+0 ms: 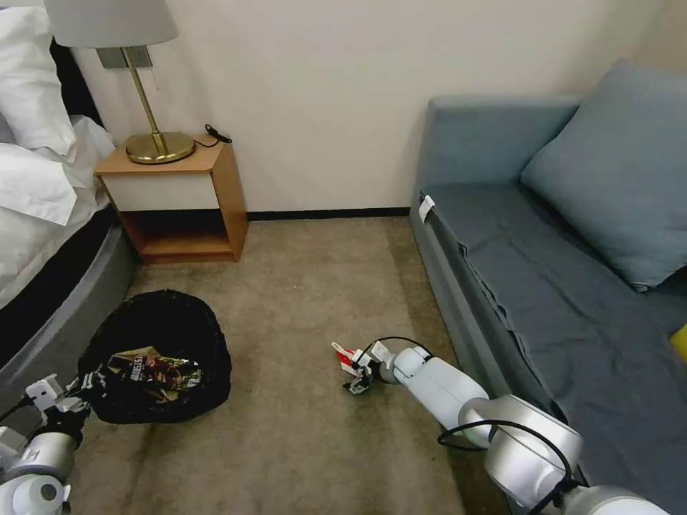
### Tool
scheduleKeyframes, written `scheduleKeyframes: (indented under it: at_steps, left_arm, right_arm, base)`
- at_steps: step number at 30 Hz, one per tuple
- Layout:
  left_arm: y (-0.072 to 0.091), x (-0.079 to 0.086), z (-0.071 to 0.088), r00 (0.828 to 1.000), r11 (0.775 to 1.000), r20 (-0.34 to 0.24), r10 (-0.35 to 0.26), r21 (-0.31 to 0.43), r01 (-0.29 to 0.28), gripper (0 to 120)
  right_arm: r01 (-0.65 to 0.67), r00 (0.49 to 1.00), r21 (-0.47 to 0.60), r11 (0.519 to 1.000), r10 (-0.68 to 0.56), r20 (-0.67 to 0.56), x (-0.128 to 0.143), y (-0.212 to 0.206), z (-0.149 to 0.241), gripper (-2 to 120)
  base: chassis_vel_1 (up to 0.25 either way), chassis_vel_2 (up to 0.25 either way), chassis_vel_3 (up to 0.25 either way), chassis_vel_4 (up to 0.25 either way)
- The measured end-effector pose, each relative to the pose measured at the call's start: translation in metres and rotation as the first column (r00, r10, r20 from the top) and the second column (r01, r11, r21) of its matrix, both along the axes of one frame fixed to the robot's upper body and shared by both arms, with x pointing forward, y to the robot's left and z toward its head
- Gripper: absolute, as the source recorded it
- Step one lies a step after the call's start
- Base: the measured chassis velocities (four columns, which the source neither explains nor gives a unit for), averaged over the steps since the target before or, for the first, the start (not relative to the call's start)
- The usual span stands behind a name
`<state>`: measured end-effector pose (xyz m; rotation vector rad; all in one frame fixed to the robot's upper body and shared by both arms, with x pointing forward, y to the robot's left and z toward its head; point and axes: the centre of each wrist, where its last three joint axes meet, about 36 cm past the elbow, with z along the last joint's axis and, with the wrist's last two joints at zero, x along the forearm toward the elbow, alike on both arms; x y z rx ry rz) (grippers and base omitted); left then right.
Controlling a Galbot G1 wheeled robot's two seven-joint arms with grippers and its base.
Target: Pick up the trash bin, then pick up the garbage on the floor and place it into the trash bin.
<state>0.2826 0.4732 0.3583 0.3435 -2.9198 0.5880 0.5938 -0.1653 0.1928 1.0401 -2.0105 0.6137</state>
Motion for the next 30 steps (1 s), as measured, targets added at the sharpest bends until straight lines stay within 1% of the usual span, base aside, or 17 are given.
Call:
scheduleKeyframes:
  at_steps: [2, 4, 6, 7, 10, 11, 15, 16, 19, 20, 22, 24, 25, 28, 29, 30]
  left_arm:
    - [0.0005, -0.0012, 0.0001, 1.000, 1.000, 0.000, 0.001, 0.000, -0.001, 4]
    - [0.0007, -0.0015, 0.0001, 1.000, 1.000, 0.000, 0.002, 0.000, -0.002, 4]
    - [0.0009, -0.0022, 0.0004, 1.000, 1.000, 0.002, 0.002, 0.001, -0.002, 4]
    - [0.0009, -0.0022, 0.0004, 1.000, 1.000, 0.002, 0.002, 0.001, -0.002, 4]
    - [0.0007, -0.0028, 0.0010, 1.000, 1.000, 0.004, 0.002, 0.001, -0.002, 4]
    - [0.0007, -0.0028, 0.0010, 1.000, 1.000, 0.004, 0.002, 0.001, -0.002, 4]
    - [0.0000, -0.0031, 0.0010, 1.000, 1.000, 0.006, 0.002, 0.000, -0.002, 4]
    - [0.0000, -0.0031, 0.0010, 1.000, 1.000, 0.006, 0.002, 0.000, -0.002, 4]
    - [-0.0001, -0.0032, 0.0009, 1.000, 1.000, 0.006, 0.002, -0.001, -0.002, 4]
    - [-0.0001, -0.0032, 0.0009, 1.000, 1.000, 0.006, 0.002, -0.001, -0.002, 4]
    - [0.0000, -0.0033, 0.0007, 1.000, 1.000, 0.007, 0.002, -0.001, -0.002, 4]
    - [0.0000, -0.0035, 0.0003, 1.000, 1.000, 0.006, 0.002, -0.002, -0.002, 4]
    - [0.0000, -0.0035, 0.0003, 1.000, 1.000, 0.006, 0.002, -0.002, -0.002, 4]
    - [-0.0001, -0.0037, -0.0001, 1.000, 1.000, 0.006, 0.002, -0.003, -0.002, 4]
    - [-0.0001, -0.0037, -0.0001, 1.000, 1.000, 0.006, 0.002, -0.003, -0.002, 4]
    - [-0.0001, -0.0037, -0.0001, 1.000, 1.000, 0.006, 0.002, -0.003, -0.002, 4]
  right_arm:
    - [-0.001, 1.000, 0.000, 1.000, 0.001, 0.002, -0.0010, -0.0015, -0.0008, 72]
    - [-0.001, 1.000, 0.000, 1.000, 0.001, 0.002, -0.0013, -0.0019, -0.0012, 70]
    - [-0.001, 1.000, 0.001, 1.000, 0.001, 0.003, -0.0018, -0.0023, -0.0017, 63]
    - [-0.001, 1.000, 0.001, 1.000, 0.001, 0.003, -0.0018, -0.0023, -0.0017, 63]
    - [-0.001, 1.000, -0.002, 1.000, 0.001, 0.007, -0.0022, -0.0027, -0.0021, 54]
    - [-0.001, 1.000, -0.002, 1.000, 0.001, 0.007, -0.0022, -0.0027, -0.0021, 54]
    - [-0.003, 1.000, -0.008, 1.000, 0.003, 0.017, -0.0033, -0.0037, -0.0034, 42]
    - [-0.003, 1.000, -0.008, 1.000, 0.003, 0.017, -0.0033, -0.0037, -0.0034, 42]
    - [0.001, 1.000, -0.009, 1.000, -0.001, 0.019, -0.0046, -0.0048, -0.0051, 33]
    - [0.001, 1.000, -0.009, 1.000, -0.001, 0.019, -0.0046, -0.0048, -0.0051, 33]
    - [0.003, 1.000, -0.014, 1.000, -0.003, 0.024, -0.0054, -0.0058, -0.0062, 25]
    - [0.003, 1.000, -0.015, 1.000, -0.002, 0.025, -0.0066, -0.0062, -0.0074, 19]
    - [0.003, 1.000, -0.015, 1.000, -0.002, 0.025, -0.0066, -0.0062, -0.0074, 19]
    - [0.008, 1.000, -0.015, 1.000, -0.008, 0.026, -0.0070, -0.0074, -0.0080, 7]
    - [0.008, 1.000, -0.015, 1.000, -0.008, 0.026, -0.0070, -0.0074, -0.0080, 7]
    - [0.009, 1.000, -0.015, 1.000, -0.009, 0.028, -0.0067, -0.0082, -0.0078, 5]
  base:
    - [0.000, 0.000, 0.000, 0.000]
    - [0.000, 0.000, 0.000, 0.000]
    - [0.000, 0.000, 0.000, 0.000]
    - [0.000, 0.000, 0.000, 0.000]
    - [0.000, 0.000, 0.000, 0.000]
    - [0.000, 0.000, 0.000, 0.000]
    - [0.000, 0.000, 0.000, 0.000]
    - [0.000, 0.000, 0.000, 0.000]
    - [0.000, 0.000, 0.000, 0.000]
    - [0.000, 0.000, 0.000, 0.000]
    - [0.000, 0.000, 0.000, 0.000]
    - [0.000, 0.000, 0.000, 0.000]
    - [0.000, 0.000, 0.000, 0.000]
    - [0.000, 0.000, 0.000, 0.000]
    - [0.000, 0.000, 0.000, 0.000]
    - [0.000, 0.000, 0.000, 0.000]
